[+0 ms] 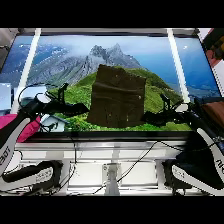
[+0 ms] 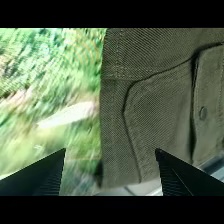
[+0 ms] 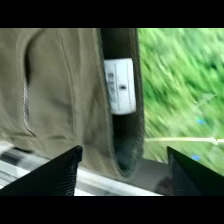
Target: Fold the clothes and pants, and hang the long-sleeved shirts on hangers.
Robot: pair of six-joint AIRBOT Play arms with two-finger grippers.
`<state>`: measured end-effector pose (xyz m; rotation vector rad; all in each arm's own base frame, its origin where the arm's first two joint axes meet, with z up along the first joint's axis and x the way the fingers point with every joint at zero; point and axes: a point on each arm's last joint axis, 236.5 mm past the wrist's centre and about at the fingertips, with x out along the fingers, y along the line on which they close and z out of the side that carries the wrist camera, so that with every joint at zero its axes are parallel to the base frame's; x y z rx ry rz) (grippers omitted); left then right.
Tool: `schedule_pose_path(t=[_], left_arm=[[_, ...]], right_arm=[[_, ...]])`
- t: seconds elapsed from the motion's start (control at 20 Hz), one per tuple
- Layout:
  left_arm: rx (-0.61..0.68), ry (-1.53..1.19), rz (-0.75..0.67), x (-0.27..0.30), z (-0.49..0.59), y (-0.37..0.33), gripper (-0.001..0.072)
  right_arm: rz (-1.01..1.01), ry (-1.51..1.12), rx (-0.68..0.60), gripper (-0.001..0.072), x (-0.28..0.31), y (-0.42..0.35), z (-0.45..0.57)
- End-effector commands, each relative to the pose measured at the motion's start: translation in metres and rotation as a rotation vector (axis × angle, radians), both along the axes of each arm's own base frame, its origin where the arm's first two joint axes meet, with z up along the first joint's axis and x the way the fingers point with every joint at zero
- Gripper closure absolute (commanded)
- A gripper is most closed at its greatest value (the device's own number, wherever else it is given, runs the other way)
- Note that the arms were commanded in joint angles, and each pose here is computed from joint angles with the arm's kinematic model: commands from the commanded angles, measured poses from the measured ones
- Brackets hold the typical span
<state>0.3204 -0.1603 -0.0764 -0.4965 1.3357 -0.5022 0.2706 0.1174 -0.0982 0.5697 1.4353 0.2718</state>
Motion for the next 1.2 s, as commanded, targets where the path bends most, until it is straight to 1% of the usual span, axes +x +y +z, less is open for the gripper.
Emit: schedule_pose_path(t=[0.0, 0.05, 0.15, 0.3, 0.5, 0.6, 0.75, 0.8, 0.9, 0.95, 1.0, 1.15], left_arm=[[-0.126, 0.015, 0.039, 0.011, -0.005, -0.024, 0.0074], [-0.158, 0.038, 0.049, 0.011, -0.008, -0.031, 0.0074], [-0.159, 0.079, -0.011, -0.004, -0.018, -0.037, 0.0074], [-0.08, 0.108, -0.107, -0.024, -0.032, -0.025, 0.0074], [-0.056, 0.087, -0.122, -0.022, -0.033, -0.011, 0.0075], [-0.074, 0.101, -0.119, -0.024, -0.029, -0.006, 0.0074], [-0.104, 0.134, -0.152, -0.035, -0.025, -0.004, 0.0074], [-0.108, 0.143, -0.147, -0.036, -0.025, -0.006, 0.0074], [-0.106, 0.145, -0.18, -0.042, -0.025, -0.016, 0.0074], [-0.1, 0.141, -0.197, -0.044, -0.026, -0.021, 0.0074], [-0.089, 0.128, -0.2, -0.042, -0.028, -0.025, 0.0074], [-0.065, 0.1, -0.217, -0.041, -0.031, -0.034, 0.0075]], right_arm=[[-0.074, -0.039, 0.037, 0.0161, 0.016, 0.004, 0.004], [-0.079, -0.04, 0.041, 0.0161, 0.016, 0.005, 0.005], [-0.077, -0.036, 0.043, 0.0161, 0.015, 0.006, 0.005], [-0.077, -0.038, 0.042, 0.0161, 0.016, 0.005, 0.005], [-0.077, -0.037, 0.043, 0.0161, 0.016, 0.006, 0.005], [-0.077, -0.037, 0.043, 0.0162, 0.016, 0.006, 0.005], [-0.079, -0.028, 0.046, 0.0164, 0.015, 0.006, 0.003], [-0.083, -0.017, 0.05, 0.0164, 0.014, 0.007, 0.0], [-0.098, 0.009, 0.066, 0.0165, 0.014, 0.01, -0.005], [-0.103, 0.016, 0.078, 0.0181, 0.014, 0.012, -0.007], [-0.108, 0.019, 0.088, 0.0219, 0.015, 0.013, -0.008], [-0.128, 0.003, 0.107, 0.0228, 0.021, 0.016, -0.006]])
